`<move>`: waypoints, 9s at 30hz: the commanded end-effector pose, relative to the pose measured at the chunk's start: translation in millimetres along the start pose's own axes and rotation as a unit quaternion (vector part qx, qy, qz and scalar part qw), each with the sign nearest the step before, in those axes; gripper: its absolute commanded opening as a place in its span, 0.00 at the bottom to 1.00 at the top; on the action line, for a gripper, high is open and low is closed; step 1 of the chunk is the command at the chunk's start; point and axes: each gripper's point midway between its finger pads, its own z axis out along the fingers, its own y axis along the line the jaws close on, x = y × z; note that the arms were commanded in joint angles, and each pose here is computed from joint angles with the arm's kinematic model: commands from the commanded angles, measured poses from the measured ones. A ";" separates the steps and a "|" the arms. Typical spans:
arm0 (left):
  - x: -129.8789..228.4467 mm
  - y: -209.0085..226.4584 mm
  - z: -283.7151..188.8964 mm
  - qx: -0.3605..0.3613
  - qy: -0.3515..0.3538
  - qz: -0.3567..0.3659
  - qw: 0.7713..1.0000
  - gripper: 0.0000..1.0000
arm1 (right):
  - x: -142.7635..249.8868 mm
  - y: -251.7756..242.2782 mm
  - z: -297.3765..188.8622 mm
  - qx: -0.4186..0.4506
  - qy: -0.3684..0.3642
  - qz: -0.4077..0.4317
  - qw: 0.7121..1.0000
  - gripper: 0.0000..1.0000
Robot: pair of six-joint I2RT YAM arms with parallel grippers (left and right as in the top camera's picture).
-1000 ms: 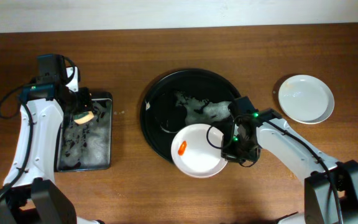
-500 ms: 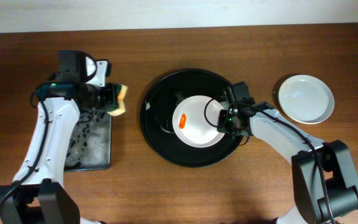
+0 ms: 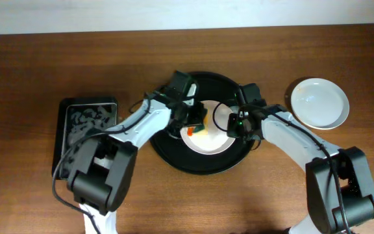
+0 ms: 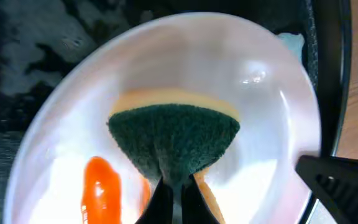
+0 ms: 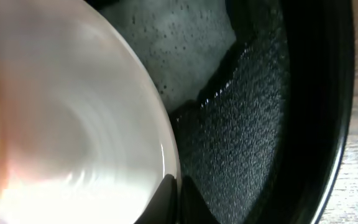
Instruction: Clean dirty plates on tray and stack at the side
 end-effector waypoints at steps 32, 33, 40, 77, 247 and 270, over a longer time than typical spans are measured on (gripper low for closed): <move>-21.7 65.5 -42.9 -0.322 -0.003 0.050 0.945 0.00 | -5.4 35.9 -28.3 -0.093 -0.008 -0.095 0.991 0.36; -21.8 65.5 -42.9 -0.322 -0.003 0.050 0.946 0.00 | -6.9 36.8 -26.1 -0.095 -0.009 -0.085 0.992 0.42; -19.5 61.4 -40.0 -0.310 0.002 0.050 0.950 0.00 | 5.3 45.7 24.2 -0.122 0.047 -0.026 0.991 0.14; -50.0 86.6 -66.5 -0.286 -0.026 0.001 0.958 0.00 | -77.6 16.2 -213.5 0.463 -0.266 -0.235 0.812 0.04; 113.4 165.3 -266.3 -0.212 -0.588 0.104 0.774 0.99 | 50.2 -79.8 -166.6 -0.033 -0.575 -0.208 0.791 0.99; 113.4 165.3 -266.3 -0.212 -0.588 0.104 0.774 0.99 | 50.2 -79.8 -166.6 -0.033 -0.575 -0.208 0.791 0.99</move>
